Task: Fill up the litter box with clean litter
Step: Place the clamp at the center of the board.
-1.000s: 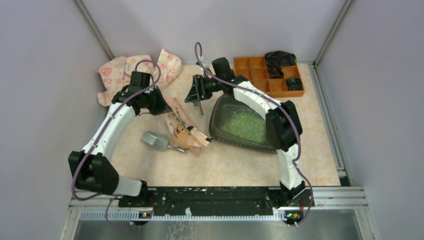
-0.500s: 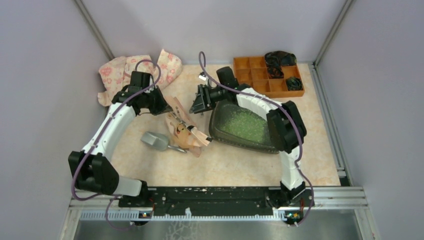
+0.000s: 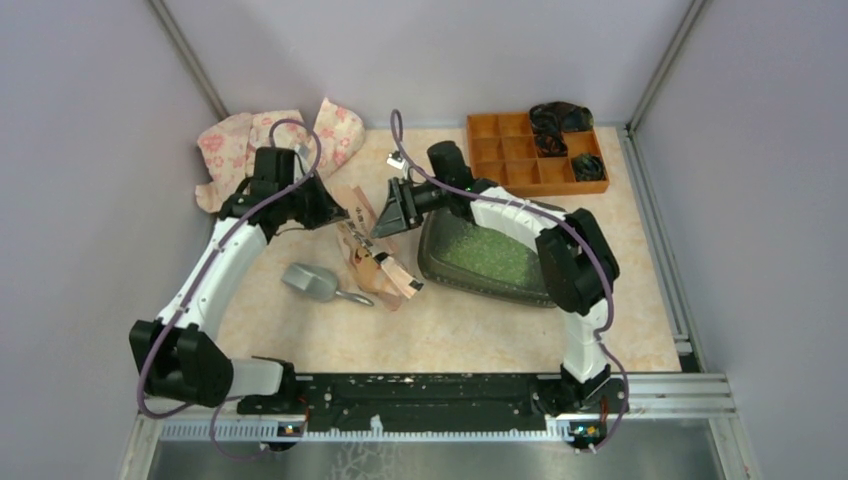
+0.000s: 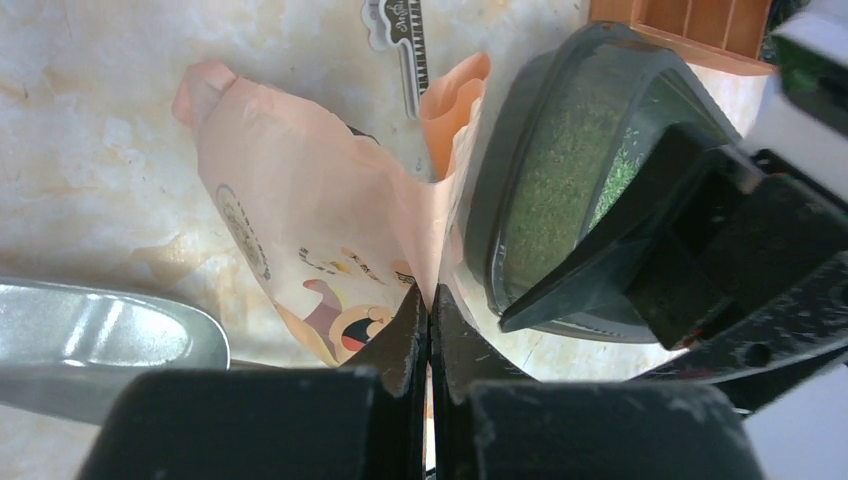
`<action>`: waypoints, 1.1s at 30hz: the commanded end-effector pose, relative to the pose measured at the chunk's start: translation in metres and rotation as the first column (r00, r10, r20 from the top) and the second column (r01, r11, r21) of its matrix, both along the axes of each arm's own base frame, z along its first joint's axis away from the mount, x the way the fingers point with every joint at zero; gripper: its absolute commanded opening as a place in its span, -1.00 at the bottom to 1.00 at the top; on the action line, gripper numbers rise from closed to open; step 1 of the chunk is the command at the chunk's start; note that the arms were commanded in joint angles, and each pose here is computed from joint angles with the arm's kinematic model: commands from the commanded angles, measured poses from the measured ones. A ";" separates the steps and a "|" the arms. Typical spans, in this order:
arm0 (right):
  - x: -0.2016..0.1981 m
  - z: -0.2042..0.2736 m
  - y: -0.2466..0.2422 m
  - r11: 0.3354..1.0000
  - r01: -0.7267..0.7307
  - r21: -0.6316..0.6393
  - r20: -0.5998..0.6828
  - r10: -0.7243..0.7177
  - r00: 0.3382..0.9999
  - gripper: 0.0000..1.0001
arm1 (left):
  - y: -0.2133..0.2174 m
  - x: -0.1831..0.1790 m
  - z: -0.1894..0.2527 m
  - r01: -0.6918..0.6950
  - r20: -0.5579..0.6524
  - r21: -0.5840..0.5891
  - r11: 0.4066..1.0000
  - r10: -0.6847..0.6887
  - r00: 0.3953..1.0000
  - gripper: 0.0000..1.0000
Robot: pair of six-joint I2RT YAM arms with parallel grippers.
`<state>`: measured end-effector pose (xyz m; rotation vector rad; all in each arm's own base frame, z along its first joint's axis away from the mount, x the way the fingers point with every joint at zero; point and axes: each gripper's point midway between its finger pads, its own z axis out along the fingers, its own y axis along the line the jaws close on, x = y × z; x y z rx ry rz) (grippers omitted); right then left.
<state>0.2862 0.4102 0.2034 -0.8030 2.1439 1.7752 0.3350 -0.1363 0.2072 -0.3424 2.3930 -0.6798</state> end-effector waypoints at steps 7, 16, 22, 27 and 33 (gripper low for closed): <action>-0.032 -0.009 0.024 0.998 -0.047 -0.039 0.010 0.048 0.999 0.11 | -0.013 0.009 0.050 0.072 0.232 -0.083 0.994 -0.051 0.971 -0.89; -0.028 -0.012 -0.001 0.991 0.102 -0.091 0.123 -0.091 0.988 0.19 | -0.018 0.014 0.046 0.098 0.233 -0.095 0.991 -0.074 0.970 -0.88; 0.018 0.011 -0.017 0.952 0.281 -0.125 0.236 -0.246 0.940 0.20 | -0.011 0.019 0.033 0.080 0.218 -0.071 0.994 -0.063 0.974 -0.91; 0.076 0.019 -0.021 0.917 0.388 -0.092 0.207 -0.363 0.908 0.20 | -0.006 0.016 0.025 0.072 0.196 -0.057 0.996 -0.059 0.979 -0.92; 0.116 -0.013 -0.007 0.909 0.382 -0.168 0.161 -0.357 0.920 0.07 | -0.004 0.014 0.026 0.066 0.199 -0.052 0.996 -0.054 0.979 -0.92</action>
